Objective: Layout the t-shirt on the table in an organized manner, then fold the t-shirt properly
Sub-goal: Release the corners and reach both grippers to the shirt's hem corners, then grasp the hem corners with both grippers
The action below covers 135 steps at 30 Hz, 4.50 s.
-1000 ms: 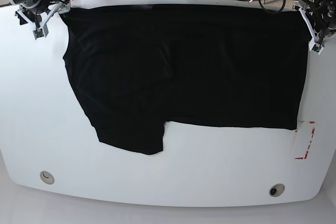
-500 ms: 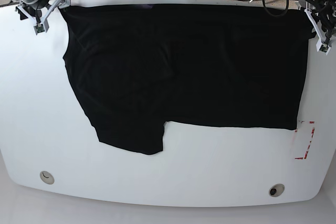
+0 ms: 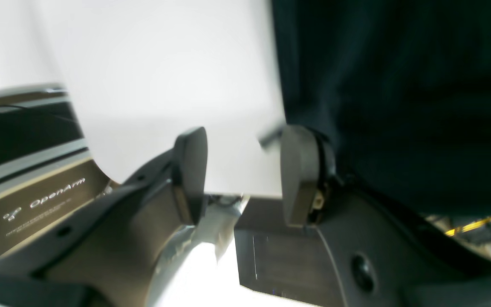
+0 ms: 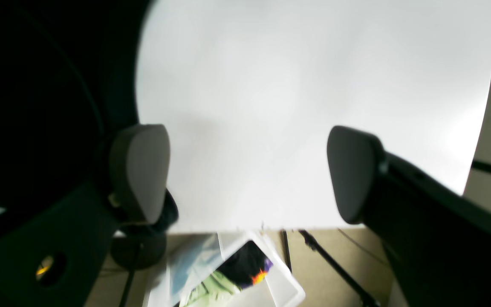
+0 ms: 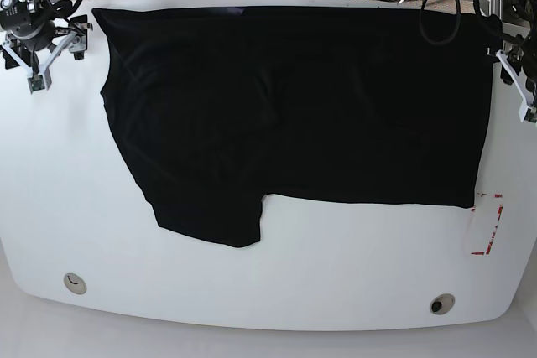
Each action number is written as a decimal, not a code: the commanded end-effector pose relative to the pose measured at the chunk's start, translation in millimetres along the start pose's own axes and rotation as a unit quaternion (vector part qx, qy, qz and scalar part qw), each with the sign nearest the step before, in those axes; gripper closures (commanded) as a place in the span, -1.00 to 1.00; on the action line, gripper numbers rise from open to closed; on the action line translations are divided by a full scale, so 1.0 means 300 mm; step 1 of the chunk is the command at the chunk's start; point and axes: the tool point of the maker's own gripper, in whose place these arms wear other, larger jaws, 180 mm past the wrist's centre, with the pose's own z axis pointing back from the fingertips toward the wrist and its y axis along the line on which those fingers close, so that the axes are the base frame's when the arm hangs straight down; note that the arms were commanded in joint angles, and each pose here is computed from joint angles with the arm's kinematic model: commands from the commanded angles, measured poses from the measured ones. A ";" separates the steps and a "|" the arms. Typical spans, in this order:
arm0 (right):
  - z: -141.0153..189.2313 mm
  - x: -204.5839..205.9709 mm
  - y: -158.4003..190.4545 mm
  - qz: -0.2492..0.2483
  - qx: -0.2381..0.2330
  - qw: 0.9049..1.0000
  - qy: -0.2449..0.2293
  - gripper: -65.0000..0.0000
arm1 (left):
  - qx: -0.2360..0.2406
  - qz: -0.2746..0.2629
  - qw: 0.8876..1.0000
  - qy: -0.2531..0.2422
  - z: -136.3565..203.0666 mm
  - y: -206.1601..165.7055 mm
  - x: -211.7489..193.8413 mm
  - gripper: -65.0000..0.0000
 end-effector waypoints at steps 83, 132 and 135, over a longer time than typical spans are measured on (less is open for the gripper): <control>-0.557 0.734 0.478 -0.118 0.264 0.951 -0.108 0.53 | -0.113 0.165 0.935 -0.294 -0.248 0.037 0.790 0.19; -0.556 0.736 0.468 -0.114 0.260 0.953 -0.108 0.95 | -0.113 0.267 0.932 -0.218 -0.529 0.009 0.697 0.18; -0.556 0.737 0.468 -0.115 0.261 0.952 -0.109 0.95 | -0.114 0.267 0.932 -0.217 -0.531 0.005 0.696 0.18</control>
